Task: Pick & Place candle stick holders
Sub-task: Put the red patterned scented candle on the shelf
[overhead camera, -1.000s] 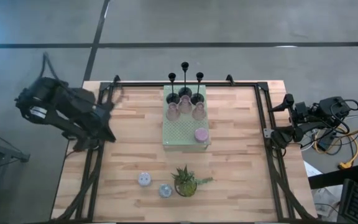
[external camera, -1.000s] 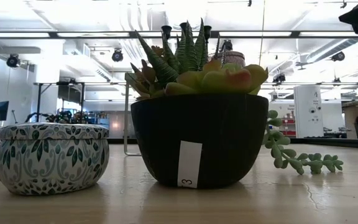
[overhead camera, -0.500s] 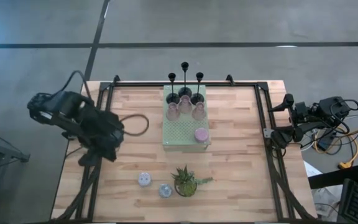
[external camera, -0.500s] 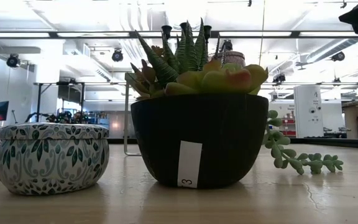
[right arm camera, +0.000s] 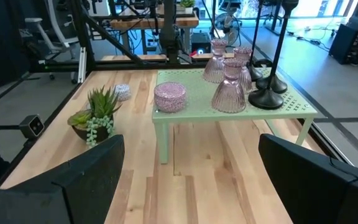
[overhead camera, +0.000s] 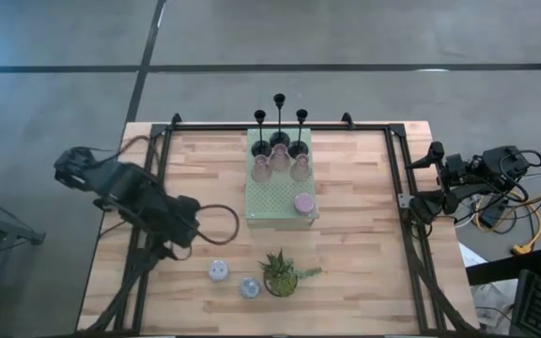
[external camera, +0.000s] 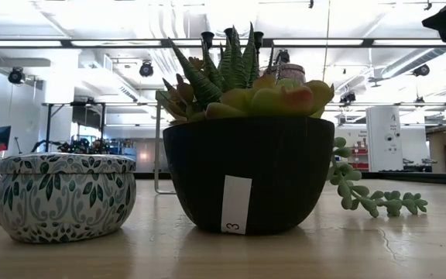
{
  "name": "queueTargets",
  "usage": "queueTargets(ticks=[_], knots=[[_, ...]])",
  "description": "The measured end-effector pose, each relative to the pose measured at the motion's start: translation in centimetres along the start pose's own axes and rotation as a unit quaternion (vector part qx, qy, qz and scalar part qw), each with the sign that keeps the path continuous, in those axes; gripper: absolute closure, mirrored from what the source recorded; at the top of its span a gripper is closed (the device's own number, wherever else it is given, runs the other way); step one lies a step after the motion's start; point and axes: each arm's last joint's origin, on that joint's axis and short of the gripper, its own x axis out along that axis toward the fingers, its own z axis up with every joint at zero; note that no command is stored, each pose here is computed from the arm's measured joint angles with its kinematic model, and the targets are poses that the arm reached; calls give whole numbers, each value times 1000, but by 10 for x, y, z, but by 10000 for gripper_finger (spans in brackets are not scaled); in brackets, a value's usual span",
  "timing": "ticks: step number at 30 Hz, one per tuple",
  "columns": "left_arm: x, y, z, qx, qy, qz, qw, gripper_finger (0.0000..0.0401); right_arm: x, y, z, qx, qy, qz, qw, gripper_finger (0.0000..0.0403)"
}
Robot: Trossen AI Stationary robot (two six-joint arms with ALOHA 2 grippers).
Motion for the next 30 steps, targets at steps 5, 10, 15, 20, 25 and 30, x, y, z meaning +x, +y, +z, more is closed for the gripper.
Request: queueTargets(ticks=[5,10,15,20,25,30], knots=[[30,8,10,-1,22,19,1000,184,0,0,0,0,0,0,1000,37],[74,20,7,-1,97,38,995,185,0,0,0,0,0,0,1000,37],[120,34,-5,-13,150,49,987,185,0,0,0,0,0,0,1000,37],[152,44,-17,-29,152,51,987,164,0,0,0,0,0,0,1000,37],[172,50,-19,-31,129,49,990,115,0,0,0,0,0,0,1000,37],[192,55,-21,-18,136,47,989,70,0,0,0,0,0,0,1000,37]])
